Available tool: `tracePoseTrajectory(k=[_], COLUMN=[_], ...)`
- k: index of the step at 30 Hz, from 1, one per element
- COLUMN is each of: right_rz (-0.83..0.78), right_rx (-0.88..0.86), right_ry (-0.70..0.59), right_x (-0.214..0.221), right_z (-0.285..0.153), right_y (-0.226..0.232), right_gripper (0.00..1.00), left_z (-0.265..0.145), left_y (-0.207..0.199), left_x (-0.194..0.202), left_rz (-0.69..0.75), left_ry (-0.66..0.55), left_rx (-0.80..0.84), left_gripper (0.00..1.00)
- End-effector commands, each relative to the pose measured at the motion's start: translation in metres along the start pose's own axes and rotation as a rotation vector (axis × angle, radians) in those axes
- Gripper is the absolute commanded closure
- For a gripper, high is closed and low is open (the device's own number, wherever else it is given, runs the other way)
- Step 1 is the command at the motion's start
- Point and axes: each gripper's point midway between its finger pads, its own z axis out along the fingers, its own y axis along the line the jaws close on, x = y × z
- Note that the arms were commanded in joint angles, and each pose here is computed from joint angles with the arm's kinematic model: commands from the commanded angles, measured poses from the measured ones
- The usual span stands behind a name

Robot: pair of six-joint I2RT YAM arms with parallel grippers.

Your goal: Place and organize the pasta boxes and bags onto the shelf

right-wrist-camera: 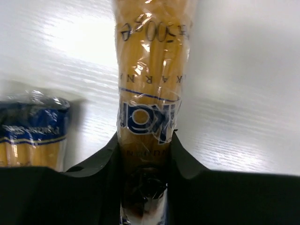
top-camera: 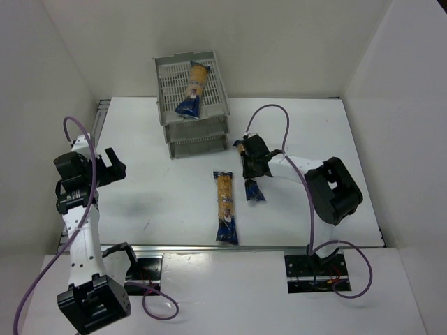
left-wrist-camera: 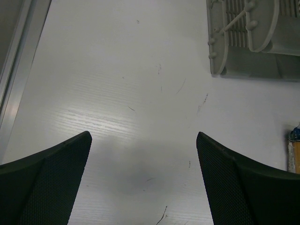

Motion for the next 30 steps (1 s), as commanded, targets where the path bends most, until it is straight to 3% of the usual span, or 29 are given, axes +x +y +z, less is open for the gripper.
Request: tracePoseTrajectory(k=[1, 9, 13, 17, 22, 26, 30], right_rz=[-0.030, -0.158, -0.209, -0.223, -0.217, -0.176, -0.108], right_rx=[0.002, -0.280, -0.470, -0.575, -0.624, -0.696, -0.725], right_ry=[0.048, -0.030, -0.198, -0.303, -0.361, -0.494, -0.548], right_x=[0.014, -0.004, -0.030, -0.042, -0.048, -0.090, -0.127], right_z=[0.009, -0.075, -0.150, -0.194, -0.211, -0.240, -0.239], right_y=[-0.003, 0.031, 0.054, 0.066, 0.071, 0.088, 0.102], right_gripper=[1.00, 1.00, 1.00, 1.00, 1.00, 1.00, 1.00], left_z=[0.002, -0.004, -0.010, -0.012, -0.015, -0.015, -0.017], left_y=[-0.003, -0.002, -0.005, -0.005, -0.005, -0.004, -0.004], left_x=[-0.006, -0.009, -0.014, -0.015, -0.018, -0.018, -0.022], left_rz=[-0.012, -0.008, 0.001, 0.004, 0.010, 0.010, 0.013], left_ry=[-0.031, -0.056, -0.083, -0.092, -0.110, -0.111, -0.120], left_rx=[0.022, 0.016, 0.018, 0.018, 0.010, 0.001, 0.002], left_gripper=[0.00, 0.00, 0.00, 0.00, 0.00, 0.00, 0.00])
